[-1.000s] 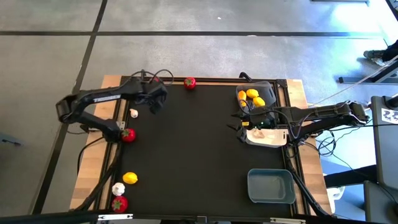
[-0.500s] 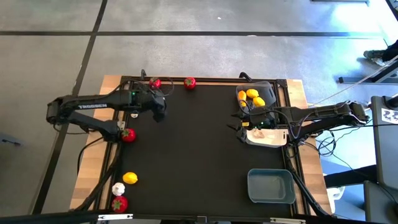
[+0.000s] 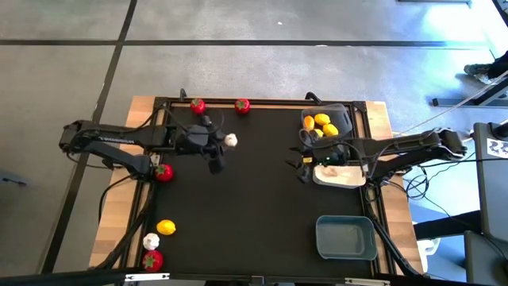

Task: Sort produce into baskets
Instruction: Put the garlic into the white bin

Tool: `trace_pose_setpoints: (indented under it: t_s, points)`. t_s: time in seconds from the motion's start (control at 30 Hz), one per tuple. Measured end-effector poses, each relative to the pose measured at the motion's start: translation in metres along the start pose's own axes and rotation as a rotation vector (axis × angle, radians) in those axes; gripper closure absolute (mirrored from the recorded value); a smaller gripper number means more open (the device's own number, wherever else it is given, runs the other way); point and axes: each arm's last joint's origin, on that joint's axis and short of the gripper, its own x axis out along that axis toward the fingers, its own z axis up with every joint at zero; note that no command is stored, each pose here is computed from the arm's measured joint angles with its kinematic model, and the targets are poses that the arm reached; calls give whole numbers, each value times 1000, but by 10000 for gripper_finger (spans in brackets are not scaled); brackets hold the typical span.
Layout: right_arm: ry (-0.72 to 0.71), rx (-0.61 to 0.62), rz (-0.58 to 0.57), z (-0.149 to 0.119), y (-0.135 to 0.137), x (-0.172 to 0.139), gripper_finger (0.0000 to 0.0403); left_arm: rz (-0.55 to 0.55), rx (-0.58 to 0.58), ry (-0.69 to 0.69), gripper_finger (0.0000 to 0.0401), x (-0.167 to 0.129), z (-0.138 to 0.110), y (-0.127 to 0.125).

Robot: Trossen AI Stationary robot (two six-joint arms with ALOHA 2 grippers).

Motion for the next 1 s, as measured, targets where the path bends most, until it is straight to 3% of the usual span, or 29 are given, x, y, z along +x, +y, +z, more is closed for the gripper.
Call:
trace_pose_setpoints:
  t_s: [0.23,0.57,0.77,1.0]
  points:
    - [-61,-65,93,4,12,29,150,-103,-7,-114,241,-6,9,-17]
    - [-266,-139,228,19,25,48,150,-171,-32,-218,241,-9,17,-32]
    - [-373,-140,295,26,30,54,150,-200,-37,-254,241,10,18,-50]
    - [-377,-141,310,25,31,58,150,-228,-56,-314,241,32,19,-67]
